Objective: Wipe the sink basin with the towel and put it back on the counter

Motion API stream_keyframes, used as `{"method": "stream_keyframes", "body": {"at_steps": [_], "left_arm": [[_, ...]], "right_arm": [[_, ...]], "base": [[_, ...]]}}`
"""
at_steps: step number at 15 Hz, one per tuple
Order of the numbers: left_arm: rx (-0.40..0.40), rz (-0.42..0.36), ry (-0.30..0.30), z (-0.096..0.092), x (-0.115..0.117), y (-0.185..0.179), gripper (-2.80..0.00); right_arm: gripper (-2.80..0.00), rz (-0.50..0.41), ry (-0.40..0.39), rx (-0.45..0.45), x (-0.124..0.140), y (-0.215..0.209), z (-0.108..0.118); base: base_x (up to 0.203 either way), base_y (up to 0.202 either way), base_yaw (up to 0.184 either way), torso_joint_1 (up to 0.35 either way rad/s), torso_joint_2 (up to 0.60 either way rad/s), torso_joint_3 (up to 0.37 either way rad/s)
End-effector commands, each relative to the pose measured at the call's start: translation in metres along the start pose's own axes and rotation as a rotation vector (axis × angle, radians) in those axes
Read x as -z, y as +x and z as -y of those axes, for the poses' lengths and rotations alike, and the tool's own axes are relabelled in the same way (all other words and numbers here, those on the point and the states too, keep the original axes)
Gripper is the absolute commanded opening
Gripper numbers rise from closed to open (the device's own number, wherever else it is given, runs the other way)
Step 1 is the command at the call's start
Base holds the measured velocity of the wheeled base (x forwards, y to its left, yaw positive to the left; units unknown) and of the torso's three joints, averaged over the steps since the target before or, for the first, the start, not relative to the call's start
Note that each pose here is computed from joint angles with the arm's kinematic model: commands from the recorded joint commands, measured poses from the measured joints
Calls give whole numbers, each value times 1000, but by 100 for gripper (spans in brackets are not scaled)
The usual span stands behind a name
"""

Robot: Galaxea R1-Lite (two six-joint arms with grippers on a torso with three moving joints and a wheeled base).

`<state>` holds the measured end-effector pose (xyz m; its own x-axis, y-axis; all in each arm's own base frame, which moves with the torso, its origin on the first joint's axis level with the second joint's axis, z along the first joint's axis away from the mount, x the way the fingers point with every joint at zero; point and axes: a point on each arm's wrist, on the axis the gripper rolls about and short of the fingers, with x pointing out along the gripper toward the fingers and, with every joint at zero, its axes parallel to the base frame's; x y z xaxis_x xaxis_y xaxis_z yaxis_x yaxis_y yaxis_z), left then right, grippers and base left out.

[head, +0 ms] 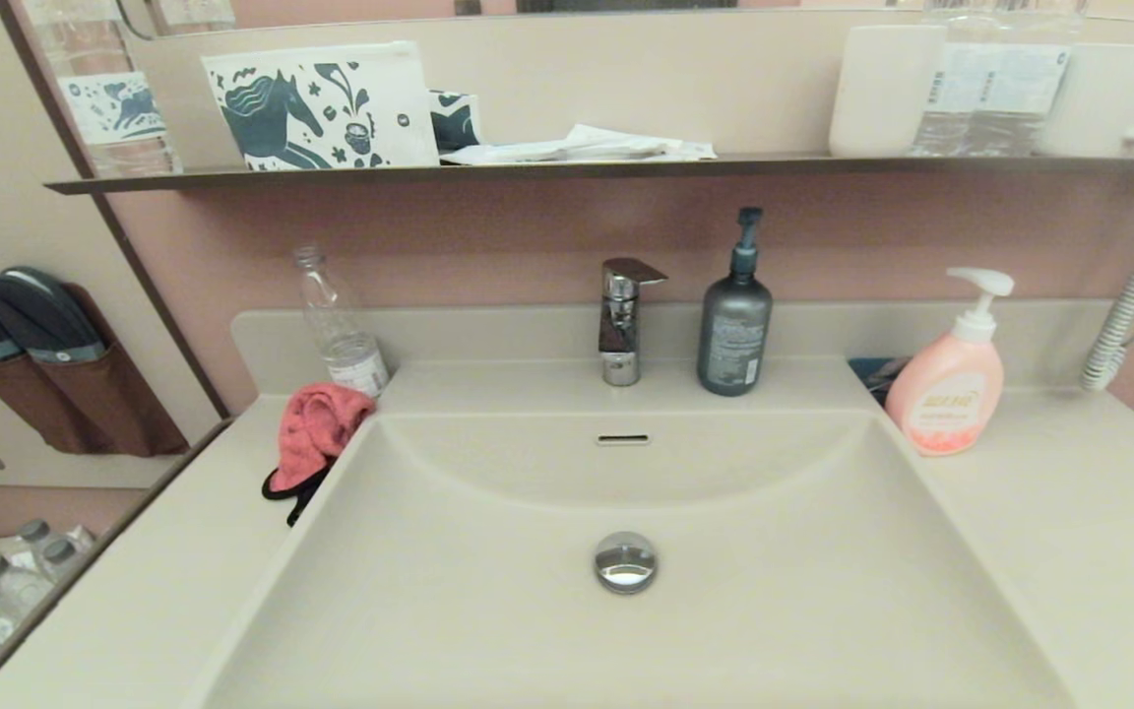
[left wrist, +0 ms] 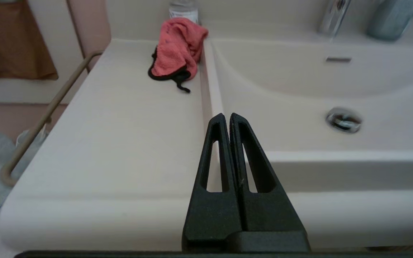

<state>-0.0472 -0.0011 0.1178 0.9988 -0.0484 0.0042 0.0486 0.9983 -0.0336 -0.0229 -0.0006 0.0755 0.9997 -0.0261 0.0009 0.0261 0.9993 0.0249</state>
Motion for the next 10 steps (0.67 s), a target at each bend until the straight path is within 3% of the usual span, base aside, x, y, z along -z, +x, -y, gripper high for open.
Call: {"method": "stream_keyframes", "body": {"at_steps": [1, 3, 7, 10], "left_arm": [[23, 46, 66, -1, 20, 16, -280], [33, 21, 103, -1, 32, 21, -280], [26, 59, 111, -2, 35, 24, -280], [1, 36, 50, -2, 37, 24, -280]], "right_arm": [[-280, -1, 0, 0, 0, 0, 0], [-280, -1, 1, 0, 0, 0, 0], [-280, -1, 0, 0, 0, 0, 0], [-280, -1, 0, 0, 0, 0, 0]], "base": [[0, 0, 0, 0, 0, 0], [0, 0, 0, 0, 0, 0], [0, 0, 0, 0, 0, 0], [0, 0, 0, 0, 0, 0]]}}
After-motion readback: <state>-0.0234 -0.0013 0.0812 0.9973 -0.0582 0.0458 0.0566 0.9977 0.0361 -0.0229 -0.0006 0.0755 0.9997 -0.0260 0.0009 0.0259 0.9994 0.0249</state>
